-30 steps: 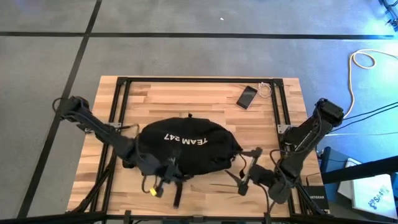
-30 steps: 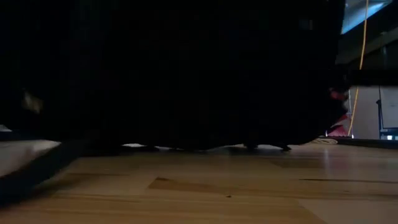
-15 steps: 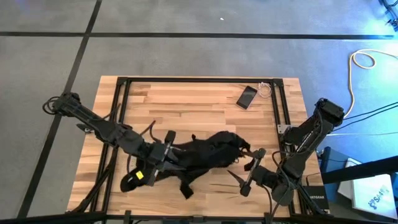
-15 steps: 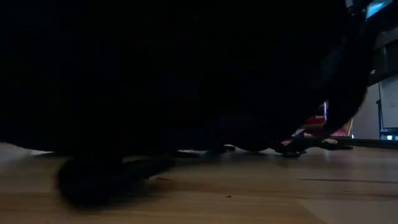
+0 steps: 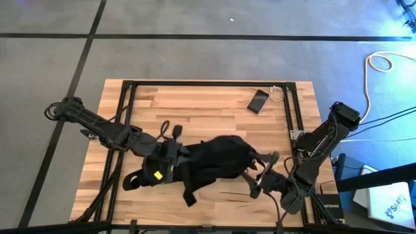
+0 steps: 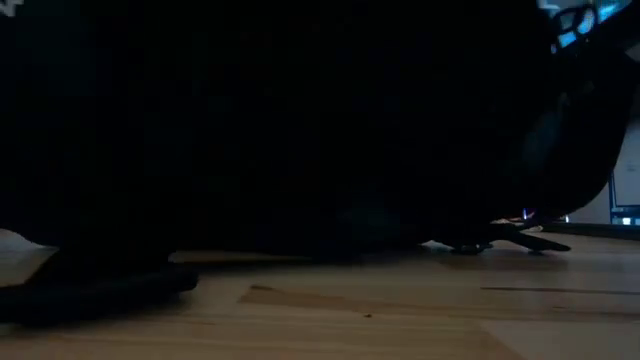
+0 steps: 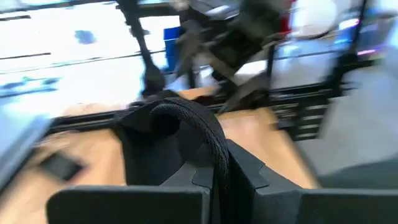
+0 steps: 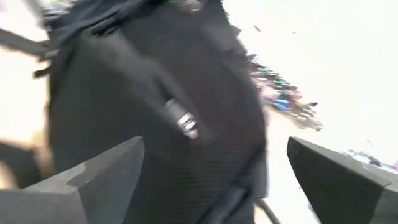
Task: Unpack backpack
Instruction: Put the pink charger cable into the black backpack
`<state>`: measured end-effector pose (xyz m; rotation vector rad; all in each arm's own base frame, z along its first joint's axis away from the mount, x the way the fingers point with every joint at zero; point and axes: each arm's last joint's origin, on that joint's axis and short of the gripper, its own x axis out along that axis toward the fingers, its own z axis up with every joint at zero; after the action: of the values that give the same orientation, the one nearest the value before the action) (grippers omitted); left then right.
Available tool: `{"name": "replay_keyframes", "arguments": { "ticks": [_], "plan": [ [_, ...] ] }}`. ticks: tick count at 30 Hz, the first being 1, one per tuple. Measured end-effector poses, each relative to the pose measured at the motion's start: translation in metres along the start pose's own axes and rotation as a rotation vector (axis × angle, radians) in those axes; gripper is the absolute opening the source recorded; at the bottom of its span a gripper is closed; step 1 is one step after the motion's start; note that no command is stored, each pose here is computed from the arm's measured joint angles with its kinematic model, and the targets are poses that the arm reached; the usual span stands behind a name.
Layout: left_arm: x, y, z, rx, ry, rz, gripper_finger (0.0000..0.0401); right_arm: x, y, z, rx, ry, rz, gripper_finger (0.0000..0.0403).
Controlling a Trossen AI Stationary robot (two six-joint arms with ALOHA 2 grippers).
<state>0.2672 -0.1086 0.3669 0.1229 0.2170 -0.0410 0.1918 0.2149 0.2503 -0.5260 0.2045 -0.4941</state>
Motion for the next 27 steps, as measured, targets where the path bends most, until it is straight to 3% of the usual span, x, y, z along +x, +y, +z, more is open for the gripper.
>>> {"name": "replay_keyframes", "arguments": {
  "ticks": [3,8,13,16,20,24,27],
  "plan": [
    [0.000,0.011,-0.005,0.016,0.053,0.117,0.0005,-0.001,-0.007,0.005,0.054,-0.002,-0.111,0.0379],
    [0.005,0.024,-0.009,-0.015,0.084,0.171,0.0005,0.004,-0.027,-0.008,0.082,0.012,-0.142,0.0379],
    [0.008,0.040,-0.018,-0.037,0.163,0.231,0.0005,0.015,-0.068,-0.036,0.314,0.046,-0.182,0.0379],
    [0.009,0.052,-0.024,-0.063,0.220,0.272,0.0005,0.021,-0.096,-0.052,0.527,0.073,-0.234,0.0379],
    [0.011,0.063,-0.028,-0.115,0.239,0.317,0.0005,0.036,-0.121,-0.074,0.730,0.245,-0.282,0.0379],
    [0.012,0.070,-0.029,-0.114,0.247,0.338,0.0005,0.055,-0.133,-0.091,0.745,0.464,-0.334,0.0379],
    [0.012,0.074,-0.031,-0.106,0.273,0.351,0.0005,0.066,-0.142,-0.098,0.694,0.524,-0.388,0.0379]
  ]
}}
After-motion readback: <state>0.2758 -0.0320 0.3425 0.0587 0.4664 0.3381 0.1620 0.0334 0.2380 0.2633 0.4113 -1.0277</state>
